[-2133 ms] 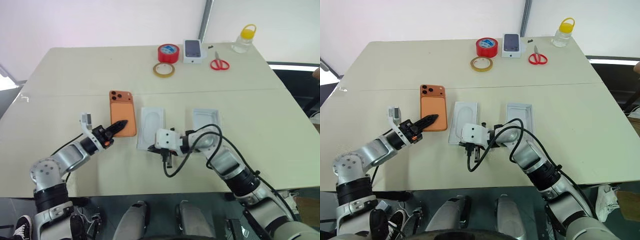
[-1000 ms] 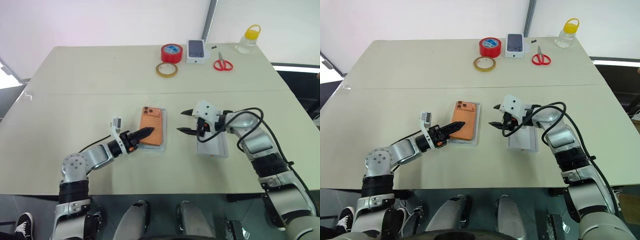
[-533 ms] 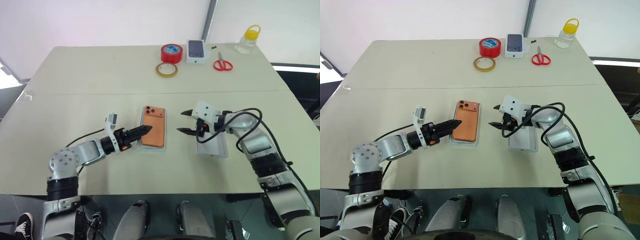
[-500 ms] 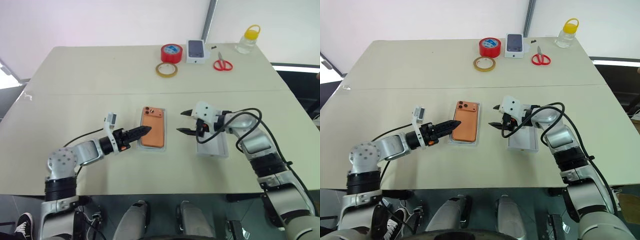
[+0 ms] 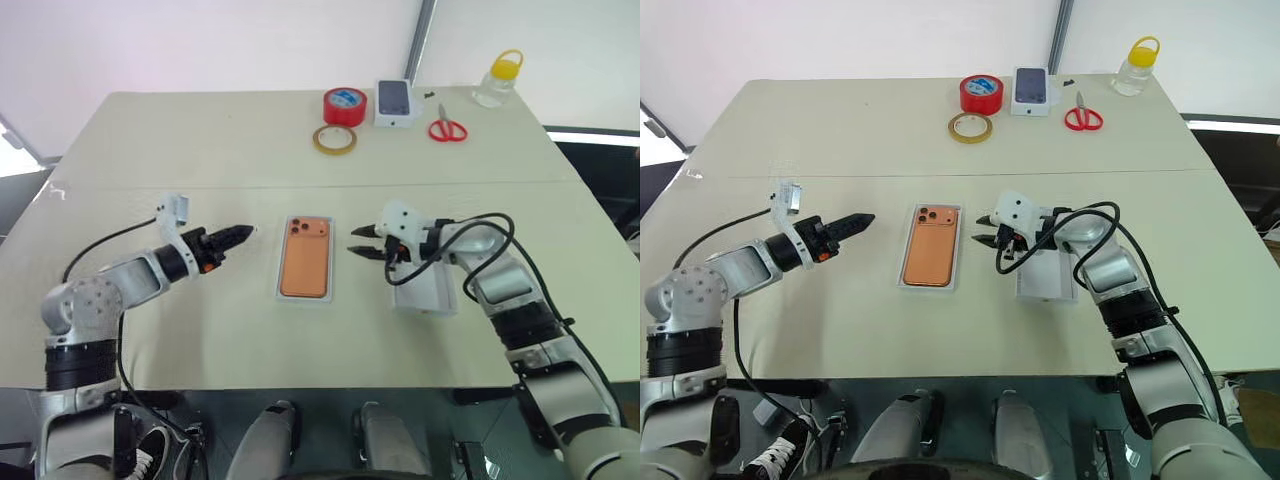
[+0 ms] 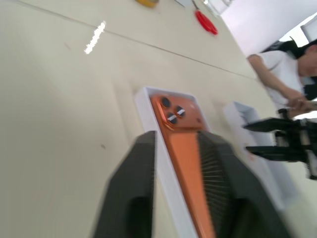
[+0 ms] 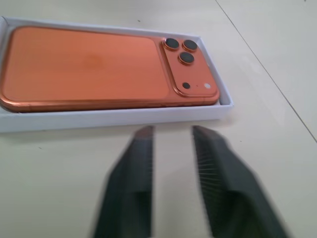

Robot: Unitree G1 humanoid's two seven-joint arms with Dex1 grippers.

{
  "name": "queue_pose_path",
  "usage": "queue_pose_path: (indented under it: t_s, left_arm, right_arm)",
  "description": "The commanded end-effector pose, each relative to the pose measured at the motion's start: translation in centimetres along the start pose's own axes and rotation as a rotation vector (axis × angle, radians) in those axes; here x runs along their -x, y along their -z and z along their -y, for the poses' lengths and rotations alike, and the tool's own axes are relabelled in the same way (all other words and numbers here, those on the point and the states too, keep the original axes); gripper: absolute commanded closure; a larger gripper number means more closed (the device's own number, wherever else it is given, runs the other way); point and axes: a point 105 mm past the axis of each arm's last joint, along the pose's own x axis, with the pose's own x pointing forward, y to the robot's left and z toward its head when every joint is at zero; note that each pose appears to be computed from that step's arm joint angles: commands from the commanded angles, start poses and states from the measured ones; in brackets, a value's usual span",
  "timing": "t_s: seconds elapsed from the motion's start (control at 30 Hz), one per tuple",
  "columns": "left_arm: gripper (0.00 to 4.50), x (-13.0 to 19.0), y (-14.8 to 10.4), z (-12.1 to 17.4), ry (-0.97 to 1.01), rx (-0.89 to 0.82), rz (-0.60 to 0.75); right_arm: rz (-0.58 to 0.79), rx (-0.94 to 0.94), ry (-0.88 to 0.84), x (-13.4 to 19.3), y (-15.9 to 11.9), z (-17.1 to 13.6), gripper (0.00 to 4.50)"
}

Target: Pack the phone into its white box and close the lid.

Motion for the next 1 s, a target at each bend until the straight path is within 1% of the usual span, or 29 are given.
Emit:
queue_pose_path:
  t_s: [0.03,0.13,0.2,0.27,0.33,0.4,0.5,0.57,0.63,0.7,0.9,1.0]
  left_arm:
    - [4.48,-1.3,2.4,-0.6,-0.059,-0.254,-0.107]
    - [4.48,-2.5,3.6,-0.4,-0.070,-0.399,-0.158]
    - [4.48,-3.4,4.3,0.5,-0.035,-0.436,-0.182]
    - [4.48,-4.2,5.0,1.1,-0.016,-0.491,-0.208]
    - [4.48,-5.2,5.9,2.8,0.069,-0.461,-0.223]
    - [4.48,-6.1,7.0,4.5,0.150,-0.433,-0.267]
    - [4.48,-6.9,7.6,5.8,0.212,-0.442,-0.293]
    - [4.48,-7.8,7.6,7.6,0.271,-0.443,-0.291]
    - [4.48,-9.1,7.5,10.4,0.353,-0.426,-0.282]
    - [4.48,-10.2,7.4,12.8,0.423,-0.455,-0.264]
    - [4.48,-11.4,8.8,14.4,0.471,-0.505,-0.294]
    - [4.48,-12.2,9.4,15.5,0.495,-0.484,-0.293]
  right_arm:
    - [-0.014,0.060,0.043,-0.6,-0.1,0.3,4.45]
    - [-0.017,0.083,0.030,-1.1,0.1,-0.5,4.45]
    - [-0.022,0.077,0.008,-1.5,0.2,-1.2,4.45]
    - [-0.037,0.109,-0.016,-1.8,0.4,-1.9,4.45]
    - [-0.030,0.116,-0.024,-2.0,0.3,-2.3,4.45]
    - [-0.013,0.094,-0.016,-1.7,-0.1,-2.1,4.45]
    - [-0.020,0.080,-0.009,-1.3,0.0,-1.8,4.45]
    - [-0.049,0.108,-0.016,-0.6,0.6,-1.8,4.45]
    - [-0.074,0.101,-0.018,0.6,1.2,-1.6,4.45]
    - [-0.107,0.055,-0.053,2.0,2.0,-2.1,4.45]
    - [-0.160,0.055,-0.027,4.1,2.9,-2.1,4.45]
    - [-0.201,0.055,-0.010,5.4,4.0,-2.0,4.45]
